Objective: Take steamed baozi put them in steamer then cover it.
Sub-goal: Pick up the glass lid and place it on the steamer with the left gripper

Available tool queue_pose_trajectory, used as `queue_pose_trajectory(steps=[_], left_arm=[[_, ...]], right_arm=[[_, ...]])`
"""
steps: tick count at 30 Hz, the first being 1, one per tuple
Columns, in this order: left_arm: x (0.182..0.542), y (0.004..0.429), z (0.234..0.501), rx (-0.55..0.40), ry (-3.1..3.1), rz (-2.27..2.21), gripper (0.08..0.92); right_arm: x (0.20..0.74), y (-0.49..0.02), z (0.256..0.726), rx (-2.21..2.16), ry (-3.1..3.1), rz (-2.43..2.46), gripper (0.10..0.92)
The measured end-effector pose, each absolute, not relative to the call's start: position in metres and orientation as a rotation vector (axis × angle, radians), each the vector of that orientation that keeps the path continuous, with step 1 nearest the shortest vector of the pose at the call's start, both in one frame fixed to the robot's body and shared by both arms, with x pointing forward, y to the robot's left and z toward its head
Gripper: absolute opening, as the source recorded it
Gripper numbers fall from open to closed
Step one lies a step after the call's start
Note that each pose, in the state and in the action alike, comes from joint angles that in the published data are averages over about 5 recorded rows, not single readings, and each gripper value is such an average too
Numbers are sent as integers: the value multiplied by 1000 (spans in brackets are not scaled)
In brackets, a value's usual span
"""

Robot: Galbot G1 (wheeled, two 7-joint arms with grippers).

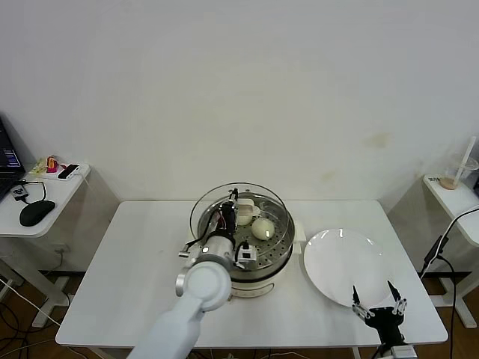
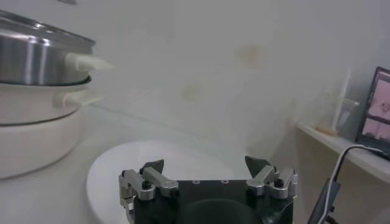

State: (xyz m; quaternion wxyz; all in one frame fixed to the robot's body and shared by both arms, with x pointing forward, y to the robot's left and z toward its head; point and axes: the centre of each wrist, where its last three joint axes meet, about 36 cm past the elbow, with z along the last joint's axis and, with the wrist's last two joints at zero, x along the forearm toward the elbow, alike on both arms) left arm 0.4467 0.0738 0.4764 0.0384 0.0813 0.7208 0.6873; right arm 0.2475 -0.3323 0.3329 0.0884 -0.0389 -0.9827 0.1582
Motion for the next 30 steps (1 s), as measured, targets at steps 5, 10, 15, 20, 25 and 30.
queue_pose_trajectory(steps=[5,10,15,20,25,30], left_arm=[[449,63,470,254,2212,2131,149],[449,55,462,263,2208,2158,149],[449,52,456,265,2201,2179,149],[447,50,453,266,2201,2185,149],[445,46,451,267,2201,2184,149],[447,44,448,268,2199,2192,149]], right_arm=[[248,-331,331,-112,-2919,477,823],[249,-329,329,-108,-2918,481,823],[249,-328,328,-105,-2916,486,823],[249,-327,327,-104,-2913,490,823],[249,-324,326,-99,-2911,490,823],[248,-322,325,-94,-2908,491,823]])
